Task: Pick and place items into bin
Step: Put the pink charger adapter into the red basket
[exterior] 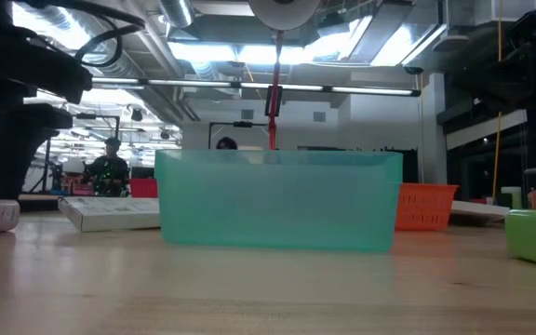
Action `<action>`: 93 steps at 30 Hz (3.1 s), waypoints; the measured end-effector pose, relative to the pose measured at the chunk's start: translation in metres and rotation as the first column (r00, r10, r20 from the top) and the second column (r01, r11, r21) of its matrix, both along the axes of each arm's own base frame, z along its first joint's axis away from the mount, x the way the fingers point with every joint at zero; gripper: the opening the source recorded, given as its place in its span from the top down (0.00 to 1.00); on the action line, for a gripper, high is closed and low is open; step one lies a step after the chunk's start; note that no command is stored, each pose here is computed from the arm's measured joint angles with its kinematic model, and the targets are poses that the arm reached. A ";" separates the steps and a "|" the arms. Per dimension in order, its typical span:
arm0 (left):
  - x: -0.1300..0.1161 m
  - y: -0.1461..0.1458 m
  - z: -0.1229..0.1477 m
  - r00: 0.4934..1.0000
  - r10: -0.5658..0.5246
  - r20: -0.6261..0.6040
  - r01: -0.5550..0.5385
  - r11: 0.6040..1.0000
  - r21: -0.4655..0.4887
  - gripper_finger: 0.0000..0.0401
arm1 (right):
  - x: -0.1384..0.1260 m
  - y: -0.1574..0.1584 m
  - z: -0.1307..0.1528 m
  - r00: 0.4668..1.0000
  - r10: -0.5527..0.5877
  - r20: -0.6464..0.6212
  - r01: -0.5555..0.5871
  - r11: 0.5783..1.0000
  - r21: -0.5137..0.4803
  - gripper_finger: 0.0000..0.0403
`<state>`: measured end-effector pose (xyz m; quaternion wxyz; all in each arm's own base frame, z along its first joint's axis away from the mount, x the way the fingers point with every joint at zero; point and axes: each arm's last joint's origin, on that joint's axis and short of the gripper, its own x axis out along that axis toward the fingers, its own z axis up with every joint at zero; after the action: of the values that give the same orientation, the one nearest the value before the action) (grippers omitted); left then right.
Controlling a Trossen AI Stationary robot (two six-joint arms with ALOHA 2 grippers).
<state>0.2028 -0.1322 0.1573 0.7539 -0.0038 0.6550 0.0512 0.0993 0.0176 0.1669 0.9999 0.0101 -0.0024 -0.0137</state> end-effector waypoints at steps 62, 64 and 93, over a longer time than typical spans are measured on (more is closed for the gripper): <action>-0.009 0.005 0.007 1.000 -0.013 0.012 0.014 0.998 -0.057 0.42 | 0.000 0.000 0.000 1.000 0.000 -0.001 0.000 1.000 0.006 1.00; -0.009 0.005 0.009 1.000 -0.013 0.018 0.014 0.998 -0.061 0.42 | 0.000 0.000 0.000 1.000 0.000 -0.001 0.000 1.000 0.006 1.00; -0.019 0.044 0.078 0.898 0.065 0.435 -0.038 0.997 -0.070 0.42 | 0.000 0.000 0.000 1.000 0.000 0.000 0.000 1.000 0.003 1.00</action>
<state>0.1836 -0.0880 0.2354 0.8795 -0.0550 0.4700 0.0496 0.0994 0.0177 0.1669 0.9998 0.0117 -0.0022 -0.0137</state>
